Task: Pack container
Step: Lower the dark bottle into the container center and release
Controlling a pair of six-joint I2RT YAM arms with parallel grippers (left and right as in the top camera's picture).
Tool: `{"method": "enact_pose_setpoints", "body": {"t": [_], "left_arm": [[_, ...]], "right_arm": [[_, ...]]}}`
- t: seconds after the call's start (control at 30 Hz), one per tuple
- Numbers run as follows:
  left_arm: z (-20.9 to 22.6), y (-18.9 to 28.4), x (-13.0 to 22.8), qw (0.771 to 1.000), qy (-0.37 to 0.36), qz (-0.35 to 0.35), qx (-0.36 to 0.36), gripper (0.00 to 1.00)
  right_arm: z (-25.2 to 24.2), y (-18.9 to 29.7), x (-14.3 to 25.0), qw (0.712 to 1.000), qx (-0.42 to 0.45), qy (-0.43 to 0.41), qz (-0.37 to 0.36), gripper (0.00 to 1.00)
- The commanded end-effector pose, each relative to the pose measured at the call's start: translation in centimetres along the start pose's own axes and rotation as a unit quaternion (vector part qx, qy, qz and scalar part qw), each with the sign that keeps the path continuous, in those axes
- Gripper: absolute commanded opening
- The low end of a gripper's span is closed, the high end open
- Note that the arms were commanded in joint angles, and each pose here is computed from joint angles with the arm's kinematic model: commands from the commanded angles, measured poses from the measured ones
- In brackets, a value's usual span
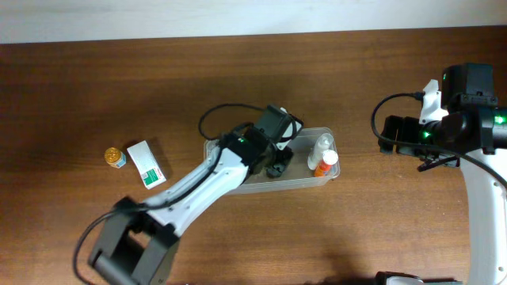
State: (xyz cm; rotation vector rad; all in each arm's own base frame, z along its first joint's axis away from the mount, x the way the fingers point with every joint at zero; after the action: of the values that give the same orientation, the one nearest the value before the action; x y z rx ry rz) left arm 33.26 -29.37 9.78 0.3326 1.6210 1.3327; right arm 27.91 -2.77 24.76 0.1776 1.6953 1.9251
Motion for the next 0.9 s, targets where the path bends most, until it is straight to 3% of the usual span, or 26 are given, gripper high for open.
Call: {"method": "enact_pose_setpoints", "body": {"t": [0.0,0.2,0.57,0.6,0.67,0.73,0.87], "left_arm": [[0.4,0.1,-2.0,0.999,0.003,-0.035,-0.005,0.00],[-1.4,0.4,-4.7,0.995,-0.013,-0.092,0.027,0.00],[-2.4,-1.6,-4.1,0.996,-0.020,-0.077,0.034,0.01],[-2.4,-1.6,-4.2,0.996,-0.020,-0.077,0.034,0.06],[-2.5,-1.6,-4.2,0.996,-0.020,-0.078,0.034,0.35],[-2.5,-1.6,-4.1,0.996,-0.020,-0.077,0.034,0.52],[-2.5,-1.6,-4.1,0.996,-0.020,-0.076,0.035,0.61]], "right_arm": [[-0.1,-0.1,-0.1,1.000,-0.001,-0.007,0.002,0.99],[-0.1,-0.1,0.0,1.000,-0.001,-0.007,0.003,0.99],[-0.2,-0.1,0.1,1.000,0.000,-0.007,0.005,0.99],[-0.2,-0.1,0.1,1.000,0.000,-0.007,0.005,0.99],[-0.2,-0.1,0.1,1.000,0.000,-0.007,0.005,0.99],[-0.2,-0.1,0.1,1.000,0.000,-0.007,0.005,0.99],[-0.2,-0.1,0.1,1.000,0.000,-0.007,0.005,0.99]]}}
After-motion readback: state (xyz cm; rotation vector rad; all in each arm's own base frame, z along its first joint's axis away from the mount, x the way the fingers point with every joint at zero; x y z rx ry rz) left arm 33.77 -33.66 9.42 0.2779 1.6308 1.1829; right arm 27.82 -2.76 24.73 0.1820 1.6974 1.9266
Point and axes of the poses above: each gripper's point midway between its finger pads, its own y axis back along the fingers, its own z axis along the line the jaws close on, x = y × z, the point moved 1 cm from there along y, back along the fingers, and after that the axes turned 15 degrees about -y, right-handed, at the moved point
